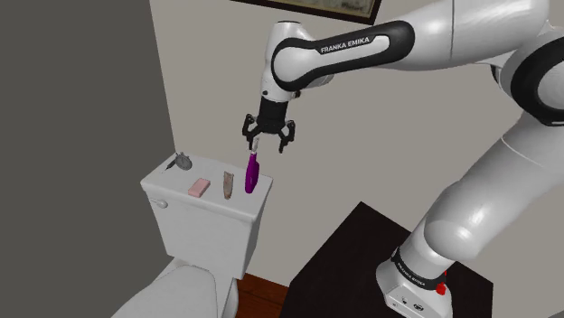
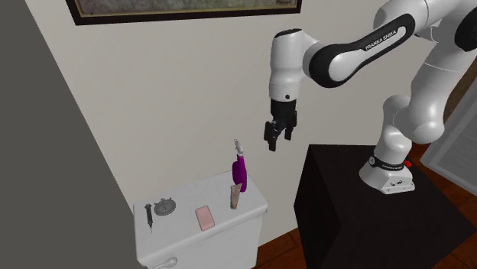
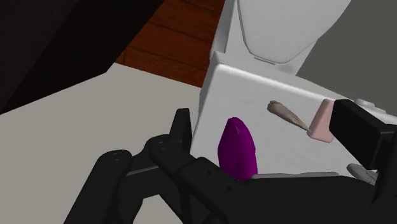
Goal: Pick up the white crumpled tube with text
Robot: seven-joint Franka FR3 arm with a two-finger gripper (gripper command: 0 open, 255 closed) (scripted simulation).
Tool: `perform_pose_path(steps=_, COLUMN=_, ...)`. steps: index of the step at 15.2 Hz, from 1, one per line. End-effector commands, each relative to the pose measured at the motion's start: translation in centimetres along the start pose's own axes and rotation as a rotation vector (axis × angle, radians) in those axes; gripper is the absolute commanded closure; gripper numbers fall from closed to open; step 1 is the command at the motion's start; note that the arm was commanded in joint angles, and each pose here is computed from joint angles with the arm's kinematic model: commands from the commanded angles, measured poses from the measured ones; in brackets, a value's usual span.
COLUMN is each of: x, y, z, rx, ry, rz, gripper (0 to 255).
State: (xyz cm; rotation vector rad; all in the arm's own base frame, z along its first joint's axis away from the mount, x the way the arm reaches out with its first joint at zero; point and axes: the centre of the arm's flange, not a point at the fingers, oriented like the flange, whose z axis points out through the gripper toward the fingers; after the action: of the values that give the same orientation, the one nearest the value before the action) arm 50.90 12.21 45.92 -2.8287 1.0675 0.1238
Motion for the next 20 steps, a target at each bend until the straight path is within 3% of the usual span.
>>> perform_pose_path(steps=1, x=1.1, y=-1.6, z=1.8, rx=0.0, ry=-0.011, rz=0.06, gripper=0)
perform_pose_path(steps=14, x=11.5, y=-10.2, z=13.2, rx=0.0, ry=-0.08, rz=0.429, gripper=0)
perform_pose_path(steps=20, x=12.3, y=-10.2, z=16.3, rx=0.0, ry=-0.083, rz=0.444, gripper=0)
